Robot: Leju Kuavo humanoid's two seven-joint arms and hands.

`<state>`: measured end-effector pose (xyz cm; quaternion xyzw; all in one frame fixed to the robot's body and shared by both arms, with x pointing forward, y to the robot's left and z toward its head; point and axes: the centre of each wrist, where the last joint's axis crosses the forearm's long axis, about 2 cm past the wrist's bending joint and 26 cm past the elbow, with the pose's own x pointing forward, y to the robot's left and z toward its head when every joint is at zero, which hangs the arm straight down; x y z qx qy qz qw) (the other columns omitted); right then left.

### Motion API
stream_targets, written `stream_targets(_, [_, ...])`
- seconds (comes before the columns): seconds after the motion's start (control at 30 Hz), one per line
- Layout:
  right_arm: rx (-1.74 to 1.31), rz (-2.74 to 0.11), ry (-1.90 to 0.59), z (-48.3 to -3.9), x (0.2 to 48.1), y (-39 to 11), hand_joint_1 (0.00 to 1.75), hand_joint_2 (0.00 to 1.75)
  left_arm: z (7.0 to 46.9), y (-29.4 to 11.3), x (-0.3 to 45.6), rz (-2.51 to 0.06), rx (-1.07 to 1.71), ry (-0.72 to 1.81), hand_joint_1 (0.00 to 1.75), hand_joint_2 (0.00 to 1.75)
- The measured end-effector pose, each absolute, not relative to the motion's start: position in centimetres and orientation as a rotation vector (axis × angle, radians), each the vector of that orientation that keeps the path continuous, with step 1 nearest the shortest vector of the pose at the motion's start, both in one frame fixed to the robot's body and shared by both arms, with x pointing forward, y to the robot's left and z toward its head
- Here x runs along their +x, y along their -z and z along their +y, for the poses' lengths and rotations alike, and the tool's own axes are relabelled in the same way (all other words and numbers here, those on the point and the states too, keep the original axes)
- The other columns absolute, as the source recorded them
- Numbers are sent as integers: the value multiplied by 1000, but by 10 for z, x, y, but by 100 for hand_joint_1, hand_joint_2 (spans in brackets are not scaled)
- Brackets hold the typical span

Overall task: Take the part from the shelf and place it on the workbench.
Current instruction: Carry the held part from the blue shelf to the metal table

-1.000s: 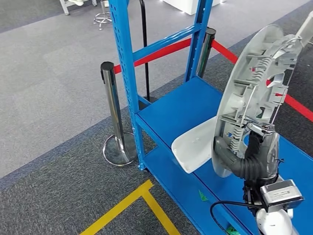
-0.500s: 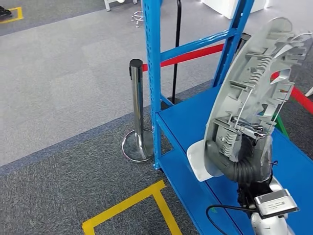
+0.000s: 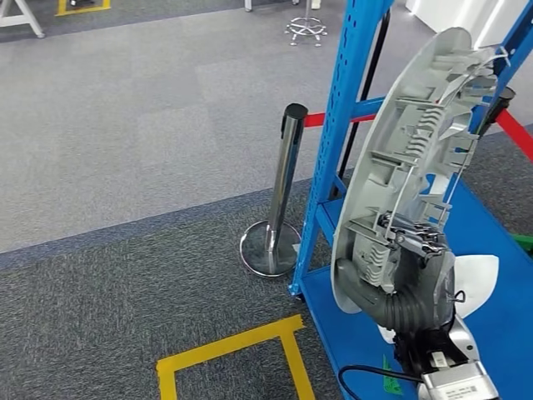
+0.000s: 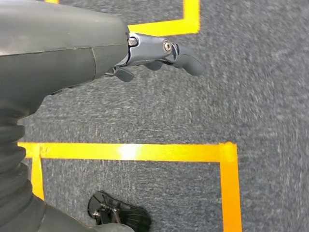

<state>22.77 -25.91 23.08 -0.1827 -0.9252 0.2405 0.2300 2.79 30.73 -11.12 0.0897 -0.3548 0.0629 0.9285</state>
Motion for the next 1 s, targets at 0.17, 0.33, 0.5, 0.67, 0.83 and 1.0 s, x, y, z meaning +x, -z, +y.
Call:
stream_targets(0.17, [-477, -2564, -670, -253, 226, -233, 175, 175, 308, 111, 27, -725, 185, -128, 0, 175])
stream_targets(0.33, [-452, -2584, -684, -246, 224, -234, 175, 175, 306, 111, 30, -729, 181, -129, 0, 175])
stream_targets(0.5, [-429, -2598, -706, -239, 223, -234, 175, 175, 305, 112, 28, -725, 177, -129, 0, 175])
stream_targets(0.67, [-406, -2619, -713, -233, 223, -236, 175, 175, 306, 111, 29, -728, 182, -125, 0, 175])
stream_targets(0.83, [-400, -2634, -711, -230, 223, -239, 175, 175, 307, 111, 29, -729, 190, -124, 0, 175])
stream_targets(1.0, [-388, -2632, -711, -228, 222, -238, 175, 175, 305, 111, 31, -731, 187, -124, 0, 175])
